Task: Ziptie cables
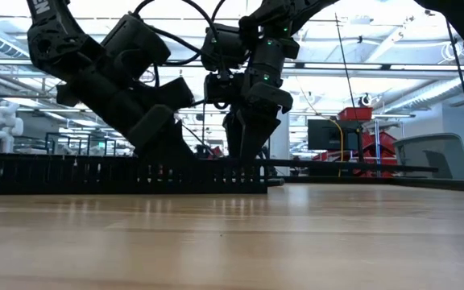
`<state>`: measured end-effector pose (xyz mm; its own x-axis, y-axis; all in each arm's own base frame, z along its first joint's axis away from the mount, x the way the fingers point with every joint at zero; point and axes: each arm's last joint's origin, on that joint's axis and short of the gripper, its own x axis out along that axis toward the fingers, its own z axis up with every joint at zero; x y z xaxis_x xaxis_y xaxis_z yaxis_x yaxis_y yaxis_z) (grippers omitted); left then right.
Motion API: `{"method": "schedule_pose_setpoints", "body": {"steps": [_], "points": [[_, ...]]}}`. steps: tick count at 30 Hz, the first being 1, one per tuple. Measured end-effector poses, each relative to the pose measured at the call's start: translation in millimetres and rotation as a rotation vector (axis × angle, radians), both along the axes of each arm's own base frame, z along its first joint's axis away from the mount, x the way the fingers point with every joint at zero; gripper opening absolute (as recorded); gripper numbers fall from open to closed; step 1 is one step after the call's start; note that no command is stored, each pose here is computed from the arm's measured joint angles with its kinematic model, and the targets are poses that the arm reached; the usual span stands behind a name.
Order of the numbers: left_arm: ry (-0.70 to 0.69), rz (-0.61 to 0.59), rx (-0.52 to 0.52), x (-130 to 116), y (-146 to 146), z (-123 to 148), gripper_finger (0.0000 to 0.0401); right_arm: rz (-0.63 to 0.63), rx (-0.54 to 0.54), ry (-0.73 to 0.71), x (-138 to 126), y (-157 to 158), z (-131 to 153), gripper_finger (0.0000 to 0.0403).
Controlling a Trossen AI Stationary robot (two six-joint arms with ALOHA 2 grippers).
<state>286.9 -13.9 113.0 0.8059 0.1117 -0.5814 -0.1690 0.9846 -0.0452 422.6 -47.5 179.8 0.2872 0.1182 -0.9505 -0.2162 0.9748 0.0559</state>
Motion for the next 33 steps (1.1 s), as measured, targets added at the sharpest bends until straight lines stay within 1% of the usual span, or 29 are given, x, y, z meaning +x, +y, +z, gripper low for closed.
{"method": "schedule_pose_setpoints", "body": {"steps": [8, 11, 15, 17, 19, 21, 24, 26, 29, 33], "points": [[-0.016, -0.002, 0.007, 1, 0, 1, 0.0400, -0.001, 0.000, 0.001, 0, 0, 0, 0.0244], [-0.010, -0.019, 0.048, 1, 0, 1, 0.0400, -0.001, 0.000, 0.001, 0, 0, 0, 0.0244], [-0.007, -0.012, 0.064, 0, 1, 3, 0.0400, -0.001, 0.001, 0.001, 0, 0, 0, 0.0244], [-0.009, 0.010, 0.098, -2, 2, 9, 0.0400, -0.001, 0.001, 0.002, 0, 0, 0, 0.0244], [-0.020, 0.069, 0.140, -4, 4, 17, 0.0400, -0.002, 0.001, 0.002, 0, 0, 0, 0.0244], [-0.024, 0.091, 0.151, -7, 7, 24, 0.0400, -0.004, -0.002, 0.003, 0, 0, 0, 0.0244], [-0.045, 0.085, 0.135, -7, 8, 28, 0.0400, 0.006, -0.003, 0.002, 0, 0, 0, 0.0244], [-0.034, 0.052, 0.113, -6, 7, 25, 0.0400, 0.014, -0.005, 0.001, 0, 0, 0, 0.0244], [-0.012, 0.032, 0.057, -6, 5, 19, 0.0400, 0.015, -0.005, 0.000, 0, 0, 0, 0.0244], [-0.027, 0.036, 0.049, -4, 6, 18, 0.0400, 0.015, -0.005, 0.000, 0, 0, 0, 0.0244]]}}
